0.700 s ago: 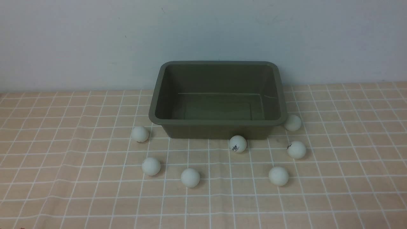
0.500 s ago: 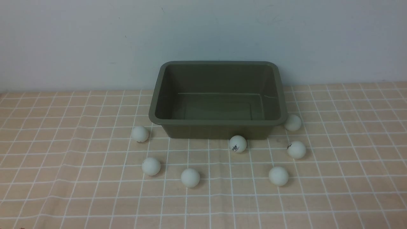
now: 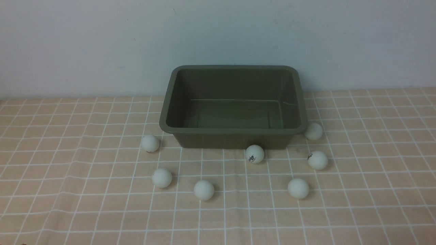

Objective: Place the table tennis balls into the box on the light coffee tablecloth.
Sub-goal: 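Reach for and grasp a ping pong ball on the table beside the basket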

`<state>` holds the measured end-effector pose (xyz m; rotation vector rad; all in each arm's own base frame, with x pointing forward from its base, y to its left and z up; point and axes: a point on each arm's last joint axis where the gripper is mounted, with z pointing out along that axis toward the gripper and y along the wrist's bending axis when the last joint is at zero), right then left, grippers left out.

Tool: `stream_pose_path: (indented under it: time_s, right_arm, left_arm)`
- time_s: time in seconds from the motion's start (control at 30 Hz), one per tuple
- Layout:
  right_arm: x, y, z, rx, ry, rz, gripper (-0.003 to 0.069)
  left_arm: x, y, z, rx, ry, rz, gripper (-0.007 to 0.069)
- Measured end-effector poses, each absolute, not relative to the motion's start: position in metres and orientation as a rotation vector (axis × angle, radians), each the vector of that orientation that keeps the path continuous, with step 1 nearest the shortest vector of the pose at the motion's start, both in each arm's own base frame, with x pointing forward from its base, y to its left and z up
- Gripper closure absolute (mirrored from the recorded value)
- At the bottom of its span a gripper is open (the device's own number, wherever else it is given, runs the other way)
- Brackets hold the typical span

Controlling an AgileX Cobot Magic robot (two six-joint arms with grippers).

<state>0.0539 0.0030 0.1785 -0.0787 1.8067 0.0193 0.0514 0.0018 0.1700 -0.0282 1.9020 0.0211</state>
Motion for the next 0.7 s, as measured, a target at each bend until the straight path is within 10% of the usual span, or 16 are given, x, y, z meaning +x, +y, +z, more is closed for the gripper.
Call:
stream_pose_path:
  time_s: [0.7]
  right_arm:
    - [0.0539, 0.0026, 0.1785, -0.102, 1.805, -0.006, 0.0381]
  left_arm:
    - [0.0514, 0.0018, 0.1700, -0.028, 1.902, 0.021, 0.0418]
